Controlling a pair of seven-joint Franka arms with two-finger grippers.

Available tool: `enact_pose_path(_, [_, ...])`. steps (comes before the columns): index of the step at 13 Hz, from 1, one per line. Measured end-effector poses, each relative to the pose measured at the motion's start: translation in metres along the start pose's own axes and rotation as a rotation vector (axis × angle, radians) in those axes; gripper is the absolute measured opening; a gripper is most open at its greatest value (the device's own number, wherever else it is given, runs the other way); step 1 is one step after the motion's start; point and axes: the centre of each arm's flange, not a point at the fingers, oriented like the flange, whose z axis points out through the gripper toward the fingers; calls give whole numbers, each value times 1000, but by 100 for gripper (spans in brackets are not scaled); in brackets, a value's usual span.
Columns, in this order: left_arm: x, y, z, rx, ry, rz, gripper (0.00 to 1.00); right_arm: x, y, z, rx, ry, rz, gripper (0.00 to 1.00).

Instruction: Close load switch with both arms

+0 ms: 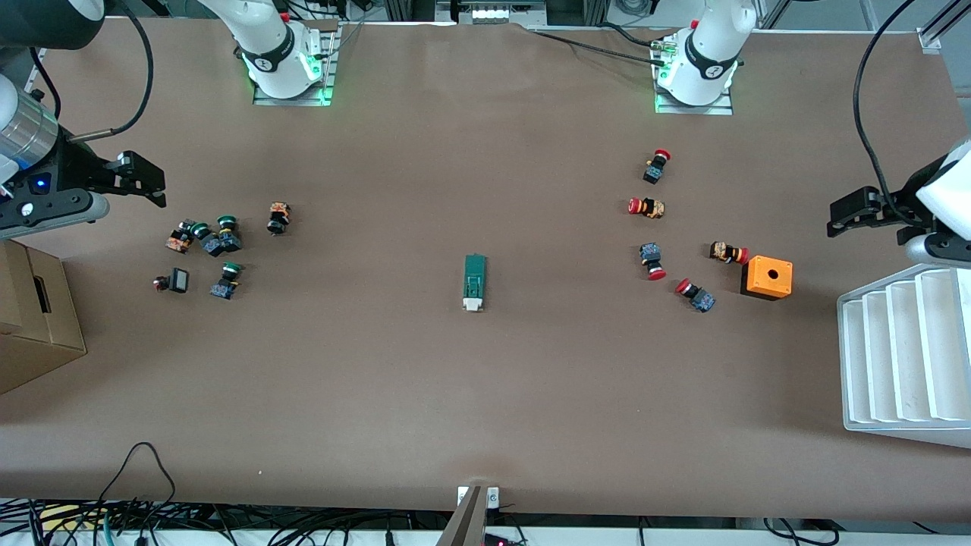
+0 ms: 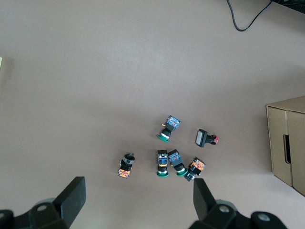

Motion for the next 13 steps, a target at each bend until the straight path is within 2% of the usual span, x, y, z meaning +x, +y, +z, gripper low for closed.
enact_pose_path(5, [-14,3,-14,4,12,1,100,0,0,0,11,2,5,100])
enact_pose_path(10, [-35,-35,-32,6,28,-42,100,0,1,0,16,3,9,100])
enact_pose_path(13, [-41,-35,-35,4,19,-40,100,0,1,0,16,4,9,100])
